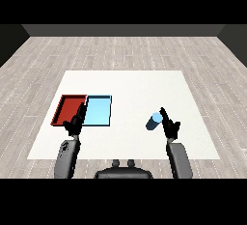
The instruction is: Pick the blue can and put it in the blue box
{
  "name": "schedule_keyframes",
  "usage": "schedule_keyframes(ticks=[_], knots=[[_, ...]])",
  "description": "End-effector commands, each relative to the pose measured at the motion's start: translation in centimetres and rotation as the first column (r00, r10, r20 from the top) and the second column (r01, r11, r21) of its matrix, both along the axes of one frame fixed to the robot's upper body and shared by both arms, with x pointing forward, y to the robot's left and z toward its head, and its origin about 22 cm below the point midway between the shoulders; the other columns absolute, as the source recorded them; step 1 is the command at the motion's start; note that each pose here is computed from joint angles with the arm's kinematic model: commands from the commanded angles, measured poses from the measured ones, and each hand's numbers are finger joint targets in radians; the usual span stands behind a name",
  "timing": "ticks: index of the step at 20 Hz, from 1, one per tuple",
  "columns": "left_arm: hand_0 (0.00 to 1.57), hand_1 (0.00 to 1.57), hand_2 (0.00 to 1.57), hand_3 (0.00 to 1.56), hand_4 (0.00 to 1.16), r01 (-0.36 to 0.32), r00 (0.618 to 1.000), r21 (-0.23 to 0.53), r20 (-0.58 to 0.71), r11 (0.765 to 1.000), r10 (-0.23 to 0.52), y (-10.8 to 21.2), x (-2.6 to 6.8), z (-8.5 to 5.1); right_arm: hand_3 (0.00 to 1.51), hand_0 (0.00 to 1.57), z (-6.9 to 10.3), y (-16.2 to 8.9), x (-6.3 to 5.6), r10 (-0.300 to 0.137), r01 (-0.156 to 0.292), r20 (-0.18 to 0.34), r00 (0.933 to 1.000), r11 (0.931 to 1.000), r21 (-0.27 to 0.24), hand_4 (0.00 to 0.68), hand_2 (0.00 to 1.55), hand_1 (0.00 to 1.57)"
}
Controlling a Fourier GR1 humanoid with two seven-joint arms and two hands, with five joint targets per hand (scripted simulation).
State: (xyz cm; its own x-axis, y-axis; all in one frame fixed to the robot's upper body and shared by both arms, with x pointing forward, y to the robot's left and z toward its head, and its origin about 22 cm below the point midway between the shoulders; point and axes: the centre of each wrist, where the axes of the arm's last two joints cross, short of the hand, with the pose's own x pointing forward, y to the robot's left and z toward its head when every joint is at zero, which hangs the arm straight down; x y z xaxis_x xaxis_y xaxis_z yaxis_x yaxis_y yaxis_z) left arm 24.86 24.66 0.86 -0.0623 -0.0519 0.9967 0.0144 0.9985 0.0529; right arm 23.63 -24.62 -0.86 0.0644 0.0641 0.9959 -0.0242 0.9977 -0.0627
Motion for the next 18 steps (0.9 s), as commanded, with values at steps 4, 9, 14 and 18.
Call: schedule_keyframes(ticks=[4, 9, 14, 18], knots=[[0.0, 0.0, 0.0, 0.0, 0.0, -0.018, 1.0, 0.028, -0.014, 0.999, 0.018, 0.8, 0.08, 0.6, 0.0, 0.0, 2.2, -7.0, 0.4, -0.012, 0.015, 0.083, 0.9964, 0.9993, -0.034, 0.0, 0.0, 0.0], [0.0, 0.0, 0.0, 0.0, 0.0, 0.054, 0.927, -0.062, 0.374, 0.997, -0.027, -0.6, 1.32, 3.3, 0.0, 0.0, 5.0, -7.5, 1.8, 0.089, -0.141, 0.346, 0.9339, 0.9814, 0.13, 0.0, 0.0, 0.0], [0.0, 0.0, 0.0, 0.0, 0.0, 0.063, 0.918, -0.071, 0.395, 0.995, -0.03, 0.3, -2.04, 1.0, 0.0, 0.0, 2.5, -11.7, -0.3, 0.083, -0.144, 0.352, 0.9323, 0.9778, 0.152, 0.0, 0.0, 0.0], [0.0, 0.0, 0.0, 0.0, 0.0, 0.051, 0.916, -0.058, 0.399, 0.997, -0.024, 0.2, -1.64, 2.3, 0.0, 0.0, 2.9, -10.5, 1.6, 0.095, -0.152, 0.342, 0.9349, 0.9779, 0.144, 0.0, 0.0, 0.0]])
